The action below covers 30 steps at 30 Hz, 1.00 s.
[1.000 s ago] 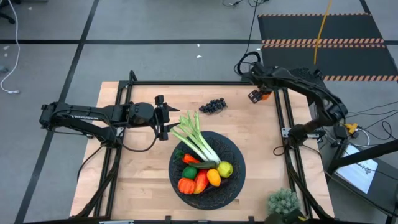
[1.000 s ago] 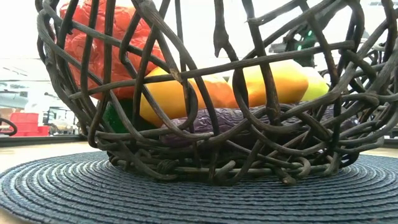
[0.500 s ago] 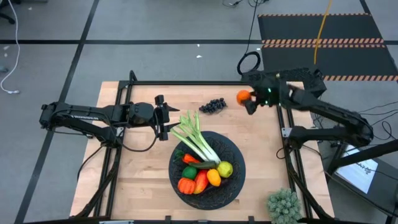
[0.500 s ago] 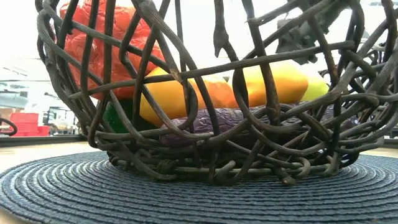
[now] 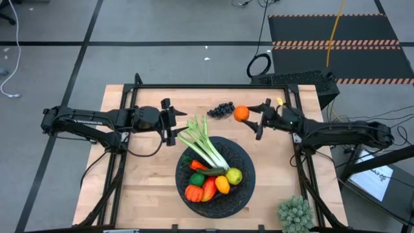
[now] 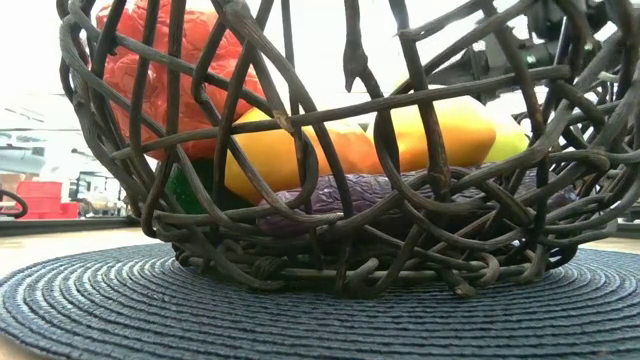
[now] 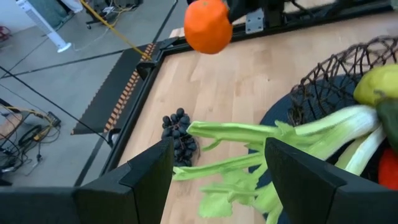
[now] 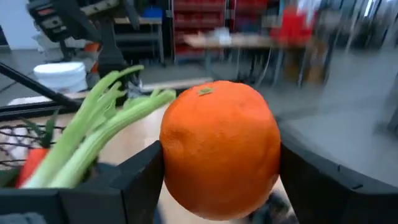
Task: Build produce basket
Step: Put the orange into the black mesh basket
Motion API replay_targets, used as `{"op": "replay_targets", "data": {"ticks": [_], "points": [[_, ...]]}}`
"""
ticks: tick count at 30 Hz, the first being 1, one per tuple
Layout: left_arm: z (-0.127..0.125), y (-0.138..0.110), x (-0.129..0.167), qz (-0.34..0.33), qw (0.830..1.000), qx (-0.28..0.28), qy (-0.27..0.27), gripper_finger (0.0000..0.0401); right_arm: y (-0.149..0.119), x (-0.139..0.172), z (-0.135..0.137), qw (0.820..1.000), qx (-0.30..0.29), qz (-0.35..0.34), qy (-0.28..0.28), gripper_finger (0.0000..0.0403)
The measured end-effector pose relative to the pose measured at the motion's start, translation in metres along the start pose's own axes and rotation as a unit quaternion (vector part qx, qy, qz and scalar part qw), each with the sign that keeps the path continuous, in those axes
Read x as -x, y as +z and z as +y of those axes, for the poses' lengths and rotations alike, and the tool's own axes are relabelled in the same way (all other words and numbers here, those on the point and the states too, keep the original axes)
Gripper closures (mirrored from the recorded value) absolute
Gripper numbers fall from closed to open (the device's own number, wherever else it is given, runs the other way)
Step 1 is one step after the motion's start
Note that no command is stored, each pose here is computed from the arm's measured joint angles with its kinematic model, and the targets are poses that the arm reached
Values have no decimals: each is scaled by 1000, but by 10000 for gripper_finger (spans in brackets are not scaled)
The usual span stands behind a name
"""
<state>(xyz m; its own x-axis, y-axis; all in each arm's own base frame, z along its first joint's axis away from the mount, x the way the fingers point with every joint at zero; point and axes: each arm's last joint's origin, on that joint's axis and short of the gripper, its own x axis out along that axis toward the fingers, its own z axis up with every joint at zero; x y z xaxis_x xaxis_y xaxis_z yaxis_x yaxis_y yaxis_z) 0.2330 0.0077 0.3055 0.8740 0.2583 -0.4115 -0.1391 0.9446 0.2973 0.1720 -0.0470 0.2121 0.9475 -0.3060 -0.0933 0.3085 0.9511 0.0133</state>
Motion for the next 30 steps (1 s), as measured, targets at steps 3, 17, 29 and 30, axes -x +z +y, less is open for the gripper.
{"op": "replay_targets", "data": {"ticks": [3,17,29,30], "points": [[0,1,0,-5,1000,4,2,148,-10,5,-1,996,78,-40,-4,127],[0,1,0,-7,1000,-7,3,148,-24,11,-1,967,249,-52,-14,126],[1,1,0,-6,1000,-8,6,148,-18,12,-2,996,-24,-85,-12,126],[1,1,0,-6,1000,-8,6,148,-17,12,-2,995,-48,-92,-9,126]]}}
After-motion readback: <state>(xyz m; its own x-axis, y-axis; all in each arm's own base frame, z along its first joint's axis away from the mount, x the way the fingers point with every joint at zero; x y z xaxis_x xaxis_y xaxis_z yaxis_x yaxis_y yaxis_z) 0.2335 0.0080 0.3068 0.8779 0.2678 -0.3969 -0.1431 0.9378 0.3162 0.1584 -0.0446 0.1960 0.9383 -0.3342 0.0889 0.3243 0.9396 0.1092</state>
